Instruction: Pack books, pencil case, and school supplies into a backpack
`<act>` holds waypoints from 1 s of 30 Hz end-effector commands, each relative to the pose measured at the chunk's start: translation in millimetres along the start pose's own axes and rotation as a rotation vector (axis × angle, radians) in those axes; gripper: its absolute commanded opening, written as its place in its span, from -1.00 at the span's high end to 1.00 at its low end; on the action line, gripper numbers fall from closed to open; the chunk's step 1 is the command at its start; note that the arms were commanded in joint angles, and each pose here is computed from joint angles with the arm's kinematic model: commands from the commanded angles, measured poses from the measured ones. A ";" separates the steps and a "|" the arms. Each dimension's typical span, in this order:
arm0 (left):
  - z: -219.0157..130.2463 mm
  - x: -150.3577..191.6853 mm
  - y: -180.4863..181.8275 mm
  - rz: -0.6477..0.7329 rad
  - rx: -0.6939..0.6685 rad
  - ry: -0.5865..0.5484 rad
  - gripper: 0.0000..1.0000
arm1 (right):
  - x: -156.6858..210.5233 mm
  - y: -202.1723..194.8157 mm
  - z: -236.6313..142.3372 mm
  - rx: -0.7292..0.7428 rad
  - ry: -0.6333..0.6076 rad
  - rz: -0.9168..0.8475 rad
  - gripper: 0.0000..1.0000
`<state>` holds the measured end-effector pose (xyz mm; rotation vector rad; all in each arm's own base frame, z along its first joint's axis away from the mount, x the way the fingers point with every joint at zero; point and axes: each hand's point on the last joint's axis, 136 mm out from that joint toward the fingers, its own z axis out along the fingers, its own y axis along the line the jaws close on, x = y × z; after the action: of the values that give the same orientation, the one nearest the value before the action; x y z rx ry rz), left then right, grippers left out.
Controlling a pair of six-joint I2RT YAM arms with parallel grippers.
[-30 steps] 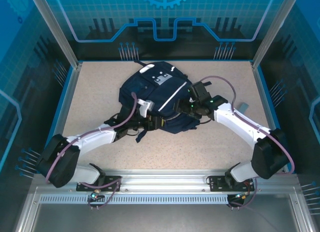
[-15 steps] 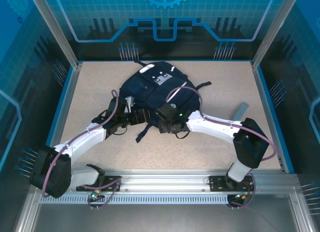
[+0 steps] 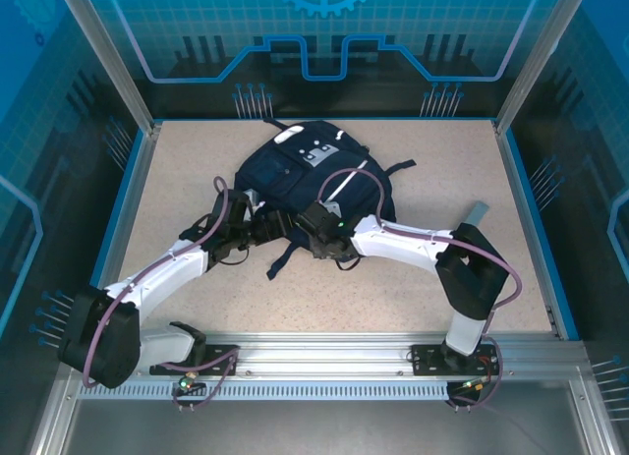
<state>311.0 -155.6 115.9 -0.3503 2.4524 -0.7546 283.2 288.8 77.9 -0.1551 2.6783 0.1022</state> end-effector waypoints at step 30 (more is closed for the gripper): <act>39.1 -1.0 -30.7 -0.373 0.173 0.079 -0.03 | -27.2 22.9 -27.9 -0.159 -0.087 -0.078 1.00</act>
<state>328.7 -186.7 99.2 -0.7308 2.4444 -1.0625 290.1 300.1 90.7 -0.2763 2.6278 0.1481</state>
